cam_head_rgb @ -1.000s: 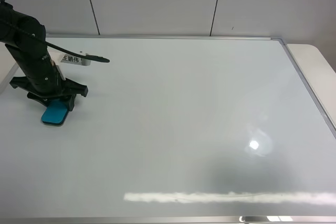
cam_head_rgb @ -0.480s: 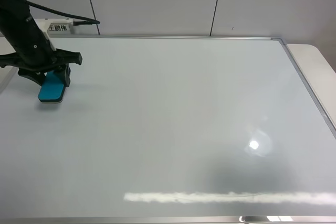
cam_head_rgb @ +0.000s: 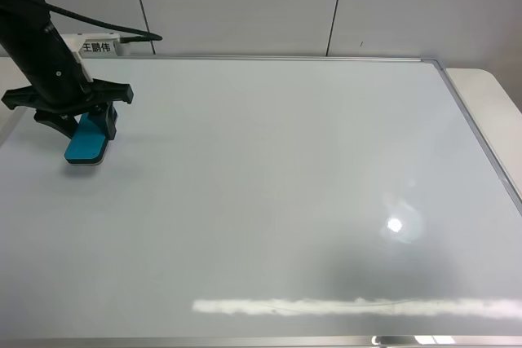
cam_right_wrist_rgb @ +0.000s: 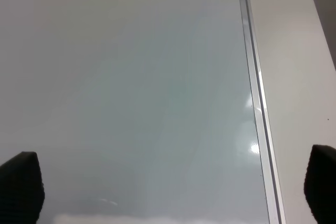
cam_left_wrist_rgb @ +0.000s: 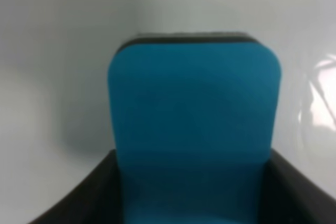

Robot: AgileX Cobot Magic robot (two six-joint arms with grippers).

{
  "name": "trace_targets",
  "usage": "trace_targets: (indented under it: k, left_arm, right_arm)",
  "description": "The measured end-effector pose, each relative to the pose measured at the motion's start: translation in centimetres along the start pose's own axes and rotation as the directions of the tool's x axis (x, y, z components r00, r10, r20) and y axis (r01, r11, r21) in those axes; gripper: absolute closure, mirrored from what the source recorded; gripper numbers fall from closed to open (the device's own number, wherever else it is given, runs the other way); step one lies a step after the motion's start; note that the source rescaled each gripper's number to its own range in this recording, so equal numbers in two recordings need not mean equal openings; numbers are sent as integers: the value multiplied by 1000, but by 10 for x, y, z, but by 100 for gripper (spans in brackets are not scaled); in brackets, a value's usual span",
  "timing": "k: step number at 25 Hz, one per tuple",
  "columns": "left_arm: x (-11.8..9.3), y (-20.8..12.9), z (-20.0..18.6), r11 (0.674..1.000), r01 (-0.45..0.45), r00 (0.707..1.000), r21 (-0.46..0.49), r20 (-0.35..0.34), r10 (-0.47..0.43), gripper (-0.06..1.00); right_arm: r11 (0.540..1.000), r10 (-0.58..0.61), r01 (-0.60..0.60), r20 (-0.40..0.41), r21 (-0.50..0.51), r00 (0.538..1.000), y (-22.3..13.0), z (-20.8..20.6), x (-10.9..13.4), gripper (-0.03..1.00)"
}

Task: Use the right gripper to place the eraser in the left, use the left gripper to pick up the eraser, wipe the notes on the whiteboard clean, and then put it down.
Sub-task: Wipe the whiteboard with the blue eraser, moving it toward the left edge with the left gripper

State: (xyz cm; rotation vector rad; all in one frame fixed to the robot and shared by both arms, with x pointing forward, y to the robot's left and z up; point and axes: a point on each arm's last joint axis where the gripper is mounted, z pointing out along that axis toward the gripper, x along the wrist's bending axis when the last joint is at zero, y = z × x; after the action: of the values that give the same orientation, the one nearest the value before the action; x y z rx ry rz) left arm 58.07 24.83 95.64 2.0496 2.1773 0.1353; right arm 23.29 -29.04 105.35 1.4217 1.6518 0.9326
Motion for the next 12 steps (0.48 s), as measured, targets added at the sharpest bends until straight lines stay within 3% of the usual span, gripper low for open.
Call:
trace_targets:
  k: [5, 12]
  left_arm:
    - [0, -2, 12, 998, -25, 1000, 56, -8, 26, 91]
    - [-1, 3, 26, 999, -42, 999, 30, -3, 42, 91]
  right_arm:
    - [1000, 0, 0, 0, 0, 1000, 0, 0, 0, -3]
    - [1000, 0, 0, 0, 0, 1000, 0, 0, 0, -3]
